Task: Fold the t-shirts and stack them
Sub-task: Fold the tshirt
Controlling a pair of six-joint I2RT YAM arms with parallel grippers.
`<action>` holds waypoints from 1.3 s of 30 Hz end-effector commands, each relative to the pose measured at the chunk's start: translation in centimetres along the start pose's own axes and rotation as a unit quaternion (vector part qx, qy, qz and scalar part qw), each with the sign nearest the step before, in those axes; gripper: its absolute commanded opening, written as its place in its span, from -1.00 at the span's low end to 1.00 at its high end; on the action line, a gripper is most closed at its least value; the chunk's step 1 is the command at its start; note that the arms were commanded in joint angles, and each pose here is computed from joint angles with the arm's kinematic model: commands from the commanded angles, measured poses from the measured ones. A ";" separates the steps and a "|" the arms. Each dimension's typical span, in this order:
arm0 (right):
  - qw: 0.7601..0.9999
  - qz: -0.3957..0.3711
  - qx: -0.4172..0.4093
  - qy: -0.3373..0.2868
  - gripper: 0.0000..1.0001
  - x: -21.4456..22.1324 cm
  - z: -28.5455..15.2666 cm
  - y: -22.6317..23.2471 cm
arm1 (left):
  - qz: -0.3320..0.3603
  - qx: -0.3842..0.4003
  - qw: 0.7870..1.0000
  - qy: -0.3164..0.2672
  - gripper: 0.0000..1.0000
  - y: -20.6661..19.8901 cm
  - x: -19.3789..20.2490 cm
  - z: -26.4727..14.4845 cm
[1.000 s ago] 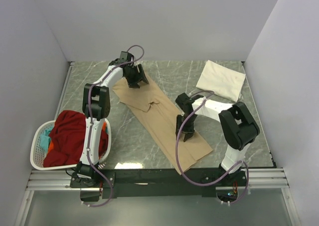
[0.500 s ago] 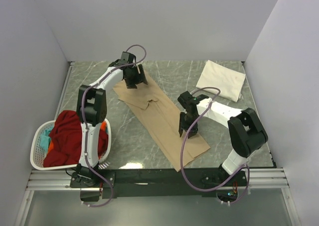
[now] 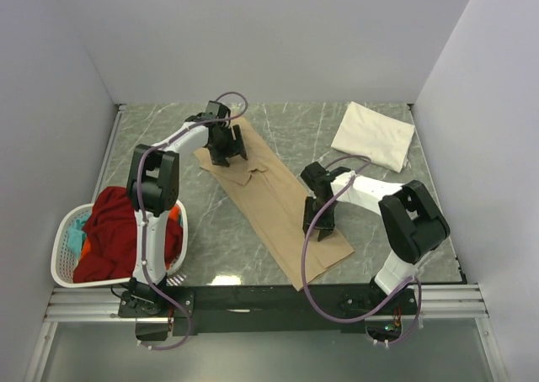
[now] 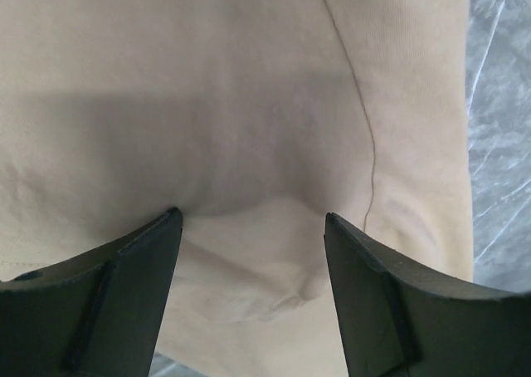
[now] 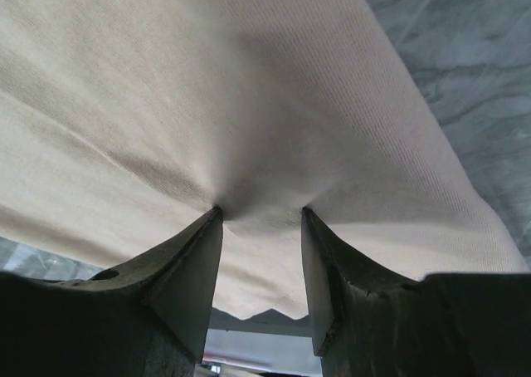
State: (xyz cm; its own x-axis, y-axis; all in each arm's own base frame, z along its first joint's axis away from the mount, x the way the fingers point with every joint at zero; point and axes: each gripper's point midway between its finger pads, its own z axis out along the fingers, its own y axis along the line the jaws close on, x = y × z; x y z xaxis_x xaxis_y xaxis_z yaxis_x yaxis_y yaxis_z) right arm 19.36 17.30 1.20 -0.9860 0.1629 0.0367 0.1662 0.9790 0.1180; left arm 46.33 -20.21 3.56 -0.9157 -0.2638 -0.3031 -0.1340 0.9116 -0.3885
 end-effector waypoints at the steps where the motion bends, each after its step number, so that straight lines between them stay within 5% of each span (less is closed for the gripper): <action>1: 1.000 -0.003 -0.002 0.019 0.00 1.5 2.1 0.3 | 0.015 -0.031 0.999 0.014 0.51 1.7 0.7 2.5; 14: 0.995 -0.047 -0.045 0.071 -0.01 4.7 2.8 7.6 | 0.065 -0.026 0.997 -0.018 0.53 0.8 -3.4 6.5; 24: 0.995 -0.051 -0.047 0.070 -0.01 3.9 2.0 9.1 | 0.083 0.083 0.991 -0.068 0.55 -4.8 -7.4 7.5; 30: 0.994 -0.081 -0.058 0.051 0.00 2.9 -0.6 10.3 | 0.114 0.141 0.979 -0.096 0.58 -9.7 -7.7 4.8; 39: 0.995 -0.087 -0.056 0.005 0.01 2.7 -4.4 9.1 | 0.141 0.181 0.962 -0.150 0.60 -14.4 -8.1 -5.0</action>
State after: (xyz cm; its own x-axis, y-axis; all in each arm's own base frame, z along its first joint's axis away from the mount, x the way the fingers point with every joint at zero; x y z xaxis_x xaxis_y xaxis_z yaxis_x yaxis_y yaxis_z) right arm 18.57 27.24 4.46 -0.9972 -0.0026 0.0750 0.0161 0.9687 0.2479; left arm 53.99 -28.87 6.46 -0.8357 -0.1369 -0.5318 0.1804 0.8463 -0.5013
